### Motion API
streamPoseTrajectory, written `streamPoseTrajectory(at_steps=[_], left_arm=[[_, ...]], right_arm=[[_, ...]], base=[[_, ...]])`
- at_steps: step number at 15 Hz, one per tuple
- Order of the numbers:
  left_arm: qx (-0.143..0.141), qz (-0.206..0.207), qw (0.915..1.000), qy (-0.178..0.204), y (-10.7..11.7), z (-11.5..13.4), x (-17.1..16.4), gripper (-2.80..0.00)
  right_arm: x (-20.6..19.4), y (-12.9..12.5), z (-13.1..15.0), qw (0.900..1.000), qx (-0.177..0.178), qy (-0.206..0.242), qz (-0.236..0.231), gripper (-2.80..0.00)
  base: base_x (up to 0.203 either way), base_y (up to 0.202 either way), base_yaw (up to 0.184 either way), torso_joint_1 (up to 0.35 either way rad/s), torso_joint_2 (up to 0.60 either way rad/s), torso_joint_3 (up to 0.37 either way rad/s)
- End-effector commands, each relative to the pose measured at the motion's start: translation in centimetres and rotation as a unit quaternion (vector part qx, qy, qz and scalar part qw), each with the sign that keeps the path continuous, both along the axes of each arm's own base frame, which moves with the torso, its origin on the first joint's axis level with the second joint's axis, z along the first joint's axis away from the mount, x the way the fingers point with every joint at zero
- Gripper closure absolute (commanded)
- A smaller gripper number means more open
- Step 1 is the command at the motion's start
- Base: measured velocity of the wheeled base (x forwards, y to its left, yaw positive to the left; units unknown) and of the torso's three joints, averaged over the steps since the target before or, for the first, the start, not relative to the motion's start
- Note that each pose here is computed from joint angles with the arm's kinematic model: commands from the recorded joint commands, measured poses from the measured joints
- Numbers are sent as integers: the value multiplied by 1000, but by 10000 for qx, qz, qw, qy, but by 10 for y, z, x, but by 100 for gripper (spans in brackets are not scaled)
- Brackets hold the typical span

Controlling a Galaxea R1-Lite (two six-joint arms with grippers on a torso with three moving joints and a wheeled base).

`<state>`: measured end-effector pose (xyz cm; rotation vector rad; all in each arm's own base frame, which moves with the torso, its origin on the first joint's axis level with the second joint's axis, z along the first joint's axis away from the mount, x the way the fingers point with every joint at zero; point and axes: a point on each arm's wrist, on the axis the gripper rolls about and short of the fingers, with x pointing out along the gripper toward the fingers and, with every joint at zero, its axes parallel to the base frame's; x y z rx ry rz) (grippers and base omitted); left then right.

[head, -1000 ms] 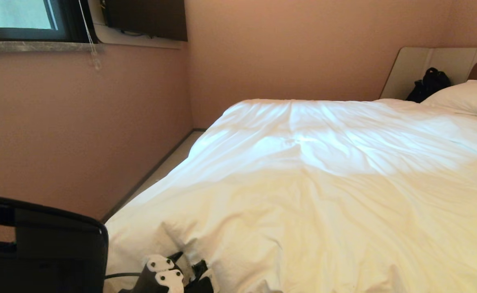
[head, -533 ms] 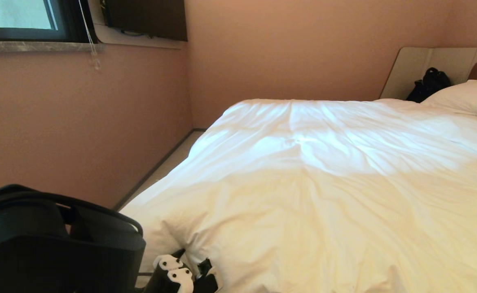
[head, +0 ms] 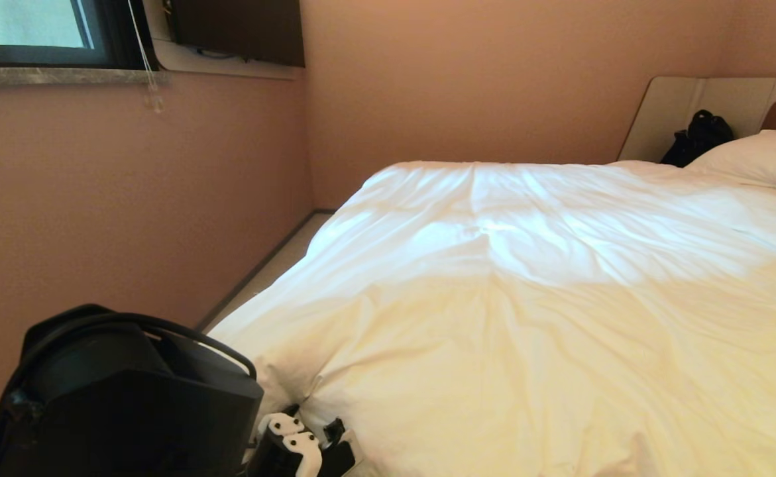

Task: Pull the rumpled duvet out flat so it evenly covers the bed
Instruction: Flatten the corners of the folded blanket

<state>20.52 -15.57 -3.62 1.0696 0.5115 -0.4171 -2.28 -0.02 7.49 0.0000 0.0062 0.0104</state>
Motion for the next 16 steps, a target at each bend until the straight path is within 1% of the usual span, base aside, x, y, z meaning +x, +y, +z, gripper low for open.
streamPoseTrajectory(at_steps=[1,4,5,7,9,11,13,16], left_arm=[[14,5,10000,-14,0,0,0,0],[-12,14,10000,-18,2,1,-2,0],[-54,0,9999,-95,2,4,-3,0],[-79,-59,9998,-179,7,7,-10,0],[-46,-96,9999,-136,16,13,-24,0],[-205,-107,9994,-273,22,30,-32,0],[-445,-131,9973,-567,24,49,-34,0],[-558,-165,9955,-748,26,63,-37,0]], right_arm=[[0,0,0,10000,0,7,2,0],[0,0,0,10000,0,7,2,0],[0,0,0,10000,0,7,0,0],[0,0,0,10000,0,6,2,0],[0,0,0,10000,0,7,2,0],[0,0,0,10000,0,7,2,0],[0,0,0,10000,0,7,2,0],[0,0,0,10000,0,0,2,0]], base=[[0,0,0,0,0,0],[0,0,0,0,0,0],[0,0,0,0,0,0],[0,0,0,0,0,0],[0,0,0,0,0,0],[0,0,0,0,0,0],[0,0,0,0,0,0],[0,0,0,0,0,0]])
